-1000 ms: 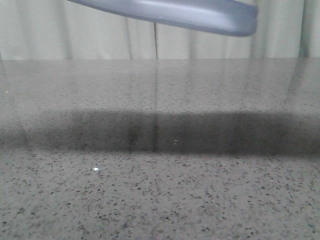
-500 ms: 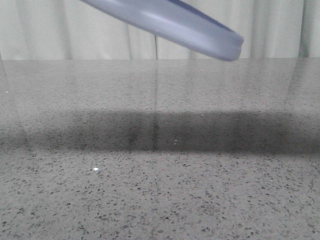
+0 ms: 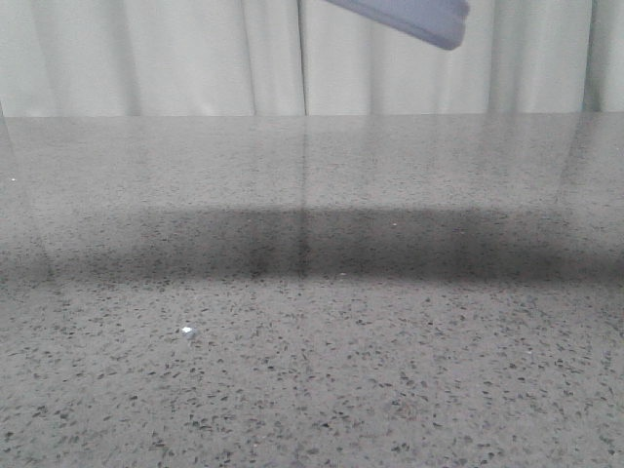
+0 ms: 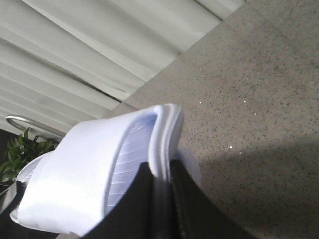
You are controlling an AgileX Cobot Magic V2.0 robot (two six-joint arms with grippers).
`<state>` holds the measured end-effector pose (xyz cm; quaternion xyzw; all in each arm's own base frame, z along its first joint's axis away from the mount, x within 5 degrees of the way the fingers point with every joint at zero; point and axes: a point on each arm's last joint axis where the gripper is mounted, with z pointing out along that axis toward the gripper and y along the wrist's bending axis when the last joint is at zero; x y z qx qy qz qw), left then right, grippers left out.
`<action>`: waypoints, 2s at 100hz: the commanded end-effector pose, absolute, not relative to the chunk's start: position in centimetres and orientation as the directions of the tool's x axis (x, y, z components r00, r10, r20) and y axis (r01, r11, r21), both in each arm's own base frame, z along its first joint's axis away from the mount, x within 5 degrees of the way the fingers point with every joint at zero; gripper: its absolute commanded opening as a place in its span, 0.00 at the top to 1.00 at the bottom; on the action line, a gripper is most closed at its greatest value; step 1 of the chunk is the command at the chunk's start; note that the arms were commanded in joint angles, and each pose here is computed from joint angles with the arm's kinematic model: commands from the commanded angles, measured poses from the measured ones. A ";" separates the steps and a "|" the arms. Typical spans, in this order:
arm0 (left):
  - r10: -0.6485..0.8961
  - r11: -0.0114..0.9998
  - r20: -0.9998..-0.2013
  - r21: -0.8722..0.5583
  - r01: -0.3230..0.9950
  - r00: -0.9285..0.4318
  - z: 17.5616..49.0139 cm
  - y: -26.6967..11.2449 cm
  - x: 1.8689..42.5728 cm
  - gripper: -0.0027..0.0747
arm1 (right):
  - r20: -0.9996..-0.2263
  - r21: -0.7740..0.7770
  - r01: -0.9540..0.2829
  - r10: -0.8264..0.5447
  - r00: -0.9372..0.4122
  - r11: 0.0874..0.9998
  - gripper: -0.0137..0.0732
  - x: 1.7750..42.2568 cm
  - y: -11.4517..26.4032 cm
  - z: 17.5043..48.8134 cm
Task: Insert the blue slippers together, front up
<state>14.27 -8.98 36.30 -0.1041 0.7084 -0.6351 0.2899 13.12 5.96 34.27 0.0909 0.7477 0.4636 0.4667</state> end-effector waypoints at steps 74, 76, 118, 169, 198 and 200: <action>-0.478 0.093 -0.252 -0.967 0.237 -0.841 37.3 -9.5 14.2 0.94 | -0.760 0.643 -0.543 0.361 -0.541 0.540 0.83 14.4 7.6 34.7; -0.478 0.094 -0.247 -0.968 0.231 -0.843 37.2 -9.5 14.4 0.94 | -0.762 0.640 -0.542 0.358 -0.539 0.544 0.81 14.4 7.6 34.7; -0.526 0.169 -0.204 -0.977 0.133 -0.826 34.9 -9.6 17.7 0.94 | -0.841 0.513 -0.491 0.297 -0.453 0.704 0.50 15.3 6.5 34.0; -0.539 0.203 -0.172 -0.977 0.071 -0.825 33.2 -9.8 19.7 0.94 | -0.979 0.194 -0.299 0.206 0.009 0.935 0.50 11.8 2.9 37.6; -0.556 0.207 -0.154 -0.977 0.043 -0.817 32.6 -9.8 20.6 0.94 | -0.971 0.172 -0.243 0.206 0.120 0.955 0.50 10.1 2.1 38.6; -0.558 0.204 -0.150 -0.978 0.041 -0.816 32.5 -9.8 20.7 0.94 | -0.971 0.172 -0.245 0.206 0.119 0.954 0.50 10.1 2.1 38.6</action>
